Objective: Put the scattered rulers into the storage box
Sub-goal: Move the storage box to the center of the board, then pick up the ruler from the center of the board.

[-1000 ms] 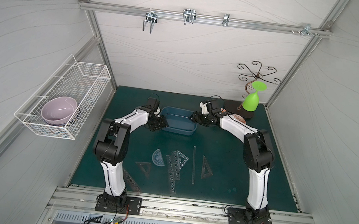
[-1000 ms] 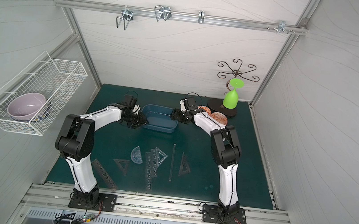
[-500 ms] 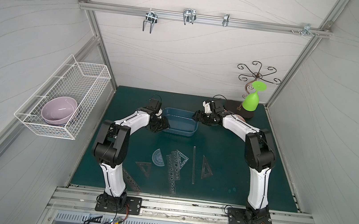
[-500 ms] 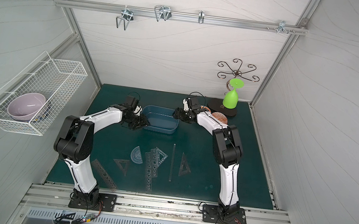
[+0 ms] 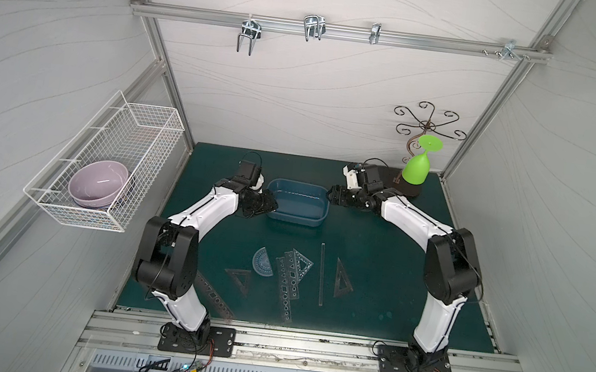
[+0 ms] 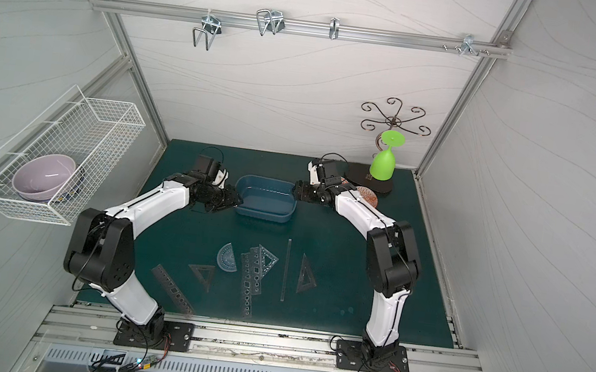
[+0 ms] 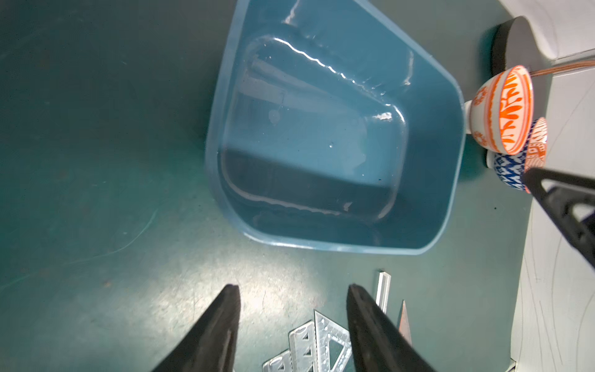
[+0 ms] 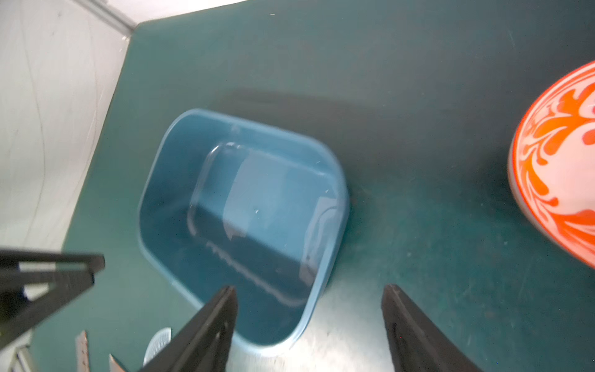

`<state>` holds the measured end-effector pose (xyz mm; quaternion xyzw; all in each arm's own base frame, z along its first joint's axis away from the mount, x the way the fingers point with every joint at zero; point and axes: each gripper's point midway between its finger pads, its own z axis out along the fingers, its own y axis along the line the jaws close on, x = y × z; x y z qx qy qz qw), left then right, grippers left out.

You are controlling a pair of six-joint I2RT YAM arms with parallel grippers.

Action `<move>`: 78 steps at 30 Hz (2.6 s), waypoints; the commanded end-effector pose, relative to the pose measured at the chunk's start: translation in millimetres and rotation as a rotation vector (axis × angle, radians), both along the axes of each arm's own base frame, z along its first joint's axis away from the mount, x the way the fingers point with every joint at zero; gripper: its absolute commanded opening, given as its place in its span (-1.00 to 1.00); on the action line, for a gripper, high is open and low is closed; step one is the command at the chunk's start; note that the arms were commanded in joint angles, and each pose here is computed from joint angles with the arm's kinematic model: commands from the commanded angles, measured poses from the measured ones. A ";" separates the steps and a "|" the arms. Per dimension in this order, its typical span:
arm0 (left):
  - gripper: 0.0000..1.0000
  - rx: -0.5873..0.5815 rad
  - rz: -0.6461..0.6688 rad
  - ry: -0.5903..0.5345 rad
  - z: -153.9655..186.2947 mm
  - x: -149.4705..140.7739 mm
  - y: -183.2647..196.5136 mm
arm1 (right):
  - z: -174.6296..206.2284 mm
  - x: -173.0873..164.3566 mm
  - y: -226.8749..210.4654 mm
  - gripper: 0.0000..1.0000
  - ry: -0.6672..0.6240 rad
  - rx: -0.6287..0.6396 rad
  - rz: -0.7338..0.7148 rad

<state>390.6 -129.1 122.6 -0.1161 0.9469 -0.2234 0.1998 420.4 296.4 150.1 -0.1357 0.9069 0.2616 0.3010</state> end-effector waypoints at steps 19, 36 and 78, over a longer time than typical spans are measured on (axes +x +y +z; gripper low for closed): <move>0.12 0.123 -0.007 0.003 8.7 -51.9 28.9 | -59.5 -86.6 75.1 0.43 0.018 -0.118 0.269; 0.11 0.156 0.007 -0.017 13.4 -59.5 33.6 | -50.1 -72.3 60.8 0.43 0.035 -0.104 0.238; 0.03 0.263 -0.073 0.071 -10.4 -95.4 32.7 | -113.5 -220.7 -1.2 -0.10 0.355 -0.473 0.070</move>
